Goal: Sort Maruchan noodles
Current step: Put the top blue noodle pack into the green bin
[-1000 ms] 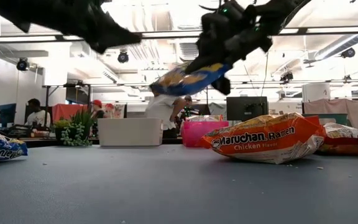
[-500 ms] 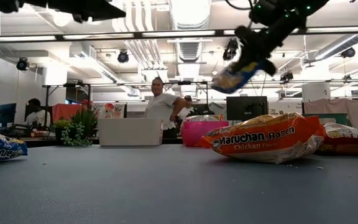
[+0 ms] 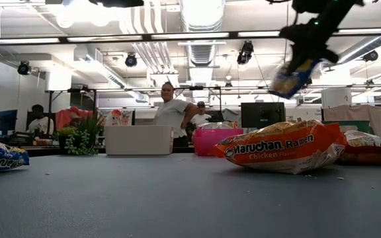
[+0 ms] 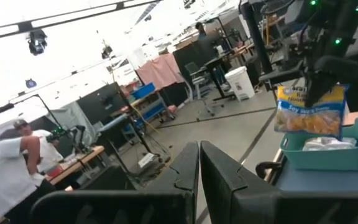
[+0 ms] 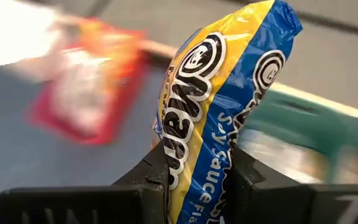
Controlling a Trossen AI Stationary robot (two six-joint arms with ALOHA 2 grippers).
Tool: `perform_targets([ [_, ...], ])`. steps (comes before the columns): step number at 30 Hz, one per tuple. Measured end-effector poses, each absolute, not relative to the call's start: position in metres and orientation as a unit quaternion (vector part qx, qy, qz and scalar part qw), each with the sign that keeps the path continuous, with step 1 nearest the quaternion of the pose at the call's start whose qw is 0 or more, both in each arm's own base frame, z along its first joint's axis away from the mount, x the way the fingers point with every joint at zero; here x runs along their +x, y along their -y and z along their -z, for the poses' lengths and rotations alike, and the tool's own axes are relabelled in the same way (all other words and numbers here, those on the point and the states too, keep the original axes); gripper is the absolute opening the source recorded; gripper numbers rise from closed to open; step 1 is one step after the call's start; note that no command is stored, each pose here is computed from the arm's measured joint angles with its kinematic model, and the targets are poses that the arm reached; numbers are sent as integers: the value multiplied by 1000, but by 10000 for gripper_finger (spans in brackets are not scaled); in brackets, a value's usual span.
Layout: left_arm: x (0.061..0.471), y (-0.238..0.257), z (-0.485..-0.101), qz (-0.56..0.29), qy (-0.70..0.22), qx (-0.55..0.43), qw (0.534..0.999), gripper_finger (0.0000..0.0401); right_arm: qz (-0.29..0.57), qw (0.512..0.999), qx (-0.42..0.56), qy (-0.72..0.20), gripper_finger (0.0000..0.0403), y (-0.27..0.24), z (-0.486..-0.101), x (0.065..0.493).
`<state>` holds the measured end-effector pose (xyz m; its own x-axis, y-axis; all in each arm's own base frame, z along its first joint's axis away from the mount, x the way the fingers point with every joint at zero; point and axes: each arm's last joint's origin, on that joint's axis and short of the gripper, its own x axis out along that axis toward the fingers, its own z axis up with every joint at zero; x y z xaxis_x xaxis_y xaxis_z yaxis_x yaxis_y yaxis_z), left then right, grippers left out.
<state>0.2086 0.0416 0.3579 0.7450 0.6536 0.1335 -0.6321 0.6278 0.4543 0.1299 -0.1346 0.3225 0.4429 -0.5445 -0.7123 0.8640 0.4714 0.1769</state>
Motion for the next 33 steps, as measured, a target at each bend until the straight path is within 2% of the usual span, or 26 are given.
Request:
perform_targets([
  [4,224,-44,-363,-351,-43,251,901,0,533,746,264,-299,77,132,-314,119],
  [10,244,-46,-359,-340,-82,261,900,0,525,714,297,-355,75,135,-279,123],
  [16,255,-47,-349,-331,-111,275,896,0,533,689,302,-387,81,143,-261,129],
  [23,257,-48,-341,-321,-140,274,896,0,528,689,288,-404,88,158,-248,142],
  [33,256,-46,-325,-293,-189,212,913,0,534,657,297,-442,148,178,-227,148],
])
